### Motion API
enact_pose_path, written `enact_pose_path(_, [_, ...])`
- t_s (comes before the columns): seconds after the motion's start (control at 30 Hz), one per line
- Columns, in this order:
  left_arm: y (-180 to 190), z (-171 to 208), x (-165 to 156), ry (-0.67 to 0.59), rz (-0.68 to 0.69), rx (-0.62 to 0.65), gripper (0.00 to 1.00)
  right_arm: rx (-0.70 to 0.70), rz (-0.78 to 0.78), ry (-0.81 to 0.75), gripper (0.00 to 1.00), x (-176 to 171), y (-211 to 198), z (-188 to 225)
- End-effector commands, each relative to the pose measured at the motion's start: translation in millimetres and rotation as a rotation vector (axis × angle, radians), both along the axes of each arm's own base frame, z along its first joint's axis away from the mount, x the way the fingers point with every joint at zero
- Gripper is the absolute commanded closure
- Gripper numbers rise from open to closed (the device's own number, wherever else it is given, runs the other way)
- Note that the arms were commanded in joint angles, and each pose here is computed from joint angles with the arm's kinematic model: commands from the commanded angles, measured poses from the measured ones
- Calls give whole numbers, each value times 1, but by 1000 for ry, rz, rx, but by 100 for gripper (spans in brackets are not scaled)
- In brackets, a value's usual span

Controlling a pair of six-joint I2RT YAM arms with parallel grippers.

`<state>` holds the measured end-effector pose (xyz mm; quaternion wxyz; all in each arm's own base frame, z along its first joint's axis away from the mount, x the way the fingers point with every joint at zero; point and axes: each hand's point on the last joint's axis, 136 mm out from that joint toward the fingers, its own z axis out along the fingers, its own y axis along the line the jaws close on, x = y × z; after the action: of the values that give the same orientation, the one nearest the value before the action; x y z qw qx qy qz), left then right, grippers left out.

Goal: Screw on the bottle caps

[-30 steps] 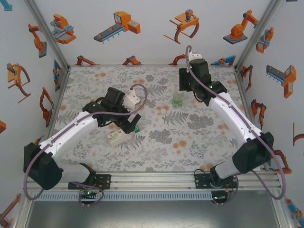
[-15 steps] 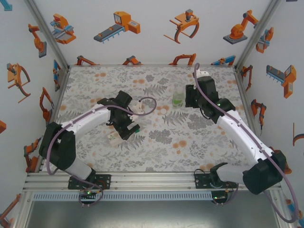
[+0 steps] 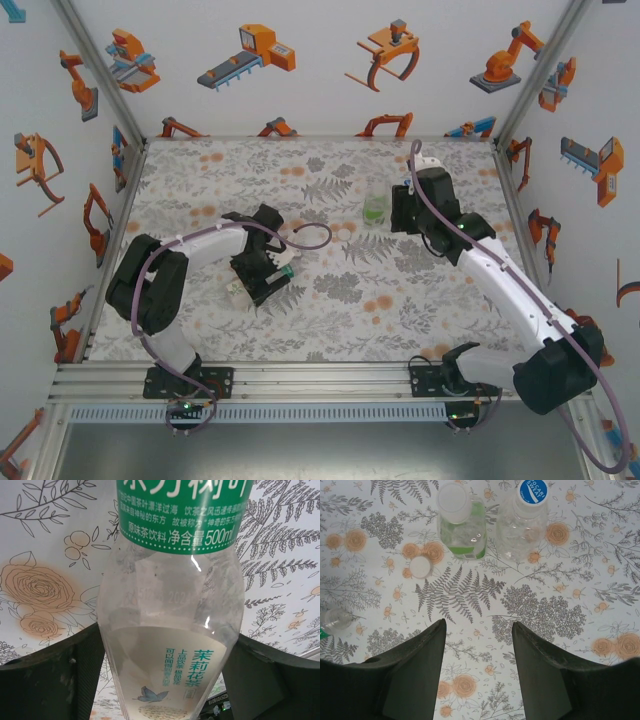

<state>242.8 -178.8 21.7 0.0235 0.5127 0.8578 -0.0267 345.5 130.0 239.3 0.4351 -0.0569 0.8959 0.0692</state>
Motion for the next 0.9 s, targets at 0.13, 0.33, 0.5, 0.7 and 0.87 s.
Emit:
enact_pose_path(0.13, [6, -4, -8, 46, -9, 12, 32, 31, -17, -14, 47, -4, -3, 3])
enact_pose_path(0.33, [3, 0, -8, 48, -5, -10, 41, 38, -18, -16, 47, -5, -3, 5])
enact_pose_path(0.5, [-4, 12, -6, 27, -1, -64, 48, 48, -14, -13, 47, -5, -1, 5])
enact_pose_path(0.7, [-17, 45, 2, -48, 5, -204, 50, 94, 33, -12, 48, -1, 13, 5])
enact_pose_path(0.87, [-28, 86, 14, -160, 23, -369, 51, 115, 57, 19, 48, 7, 28, 0])
